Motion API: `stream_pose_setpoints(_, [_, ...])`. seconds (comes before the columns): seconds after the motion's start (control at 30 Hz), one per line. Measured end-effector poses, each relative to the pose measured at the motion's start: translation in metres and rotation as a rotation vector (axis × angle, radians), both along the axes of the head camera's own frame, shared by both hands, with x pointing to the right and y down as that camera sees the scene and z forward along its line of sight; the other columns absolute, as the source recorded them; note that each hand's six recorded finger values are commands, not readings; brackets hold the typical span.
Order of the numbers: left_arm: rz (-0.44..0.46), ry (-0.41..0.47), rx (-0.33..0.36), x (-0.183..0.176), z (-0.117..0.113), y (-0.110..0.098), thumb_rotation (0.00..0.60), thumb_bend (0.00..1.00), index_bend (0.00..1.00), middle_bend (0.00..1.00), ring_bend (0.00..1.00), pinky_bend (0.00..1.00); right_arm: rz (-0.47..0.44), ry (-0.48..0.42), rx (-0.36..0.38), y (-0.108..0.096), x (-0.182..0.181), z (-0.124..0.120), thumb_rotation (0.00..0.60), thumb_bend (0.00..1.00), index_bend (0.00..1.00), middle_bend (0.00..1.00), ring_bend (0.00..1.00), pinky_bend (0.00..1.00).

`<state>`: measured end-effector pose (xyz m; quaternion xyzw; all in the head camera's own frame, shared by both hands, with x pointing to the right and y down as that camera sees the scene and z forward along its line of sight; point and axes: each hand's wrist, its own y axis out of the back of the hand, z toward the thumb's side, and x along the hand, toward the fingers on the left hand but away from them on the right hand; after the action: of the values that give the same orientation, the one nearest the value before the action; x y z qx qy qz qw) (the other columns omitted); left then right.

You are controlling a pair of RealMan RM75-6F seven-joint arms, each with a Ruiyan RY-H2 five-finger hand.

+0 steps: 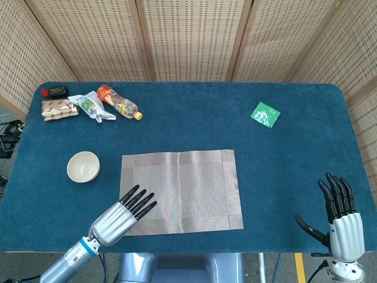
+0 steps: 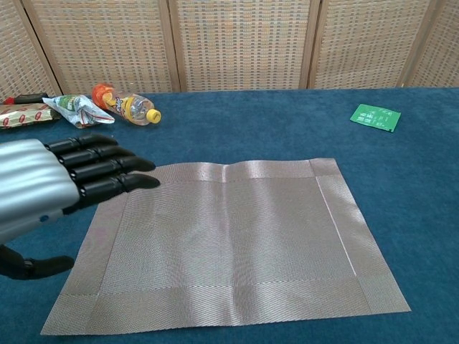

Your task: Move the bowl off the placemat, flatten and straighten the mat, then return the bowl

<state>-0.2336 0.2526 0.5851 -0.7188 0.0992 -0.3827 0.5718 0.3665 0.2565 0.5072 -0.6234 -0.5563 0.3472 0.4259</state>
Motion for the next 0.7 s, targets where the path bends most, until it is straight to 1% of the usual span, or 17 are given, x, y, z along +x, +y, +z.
stream_pose_setpoints(0.13, [-0.099,0.025,0.001,-0.027,-0.01,-0.005,0.6,0.26,0.0,0.0,0.0,0.0,-0.009,0.0,-0.006,0.004,-0.002,-0.002,0.6,0.24,0.06,0.0,0.0,0.0])
stream_pose_setpoints(0.27, [-0.207,0.013,-0.012,-0.065,-0.009,-0.013,0.6,0.26,0.02,0.0,0.0,0.0,-0.028,0.005,-0.027,0.008,-0.006,-0.001,0.6,0.24,0.06,0.0,0.0,0.0])
stream_pose_setpoints(0.5, [-0.377,-0.123,-0.002,-0.148,0.014,-0.033,0.6,0.26,0.06,0.0,0.0,0.0,-0.056,0.017,-0.054,0.014,-0.013,0.0,0.6,0.24,0.06,0.0,0.0,0.0])
stream_pose_setpoints(0.6, [-0.433,-0.169,0.006,-0.176,0.026,-0.043,0.6,0.26,0.09,0.0,0.0,0.0,-0.058,0.015,-0.063,0.015,-0.014,0.0,0.6,0.24,0.06,0.0,0.0,0.0])
stream_pose_setpoints(0.7, [-0.494,-0.2,0.0,-0.198,0.04,-0.051,0.6,0.26,0.14,0.0,0.0,0.0,-0.06,0.017,-0.066,0.015,-0.014,0.001,0.6,0.24,0.06,0.0,0.0,0.0])
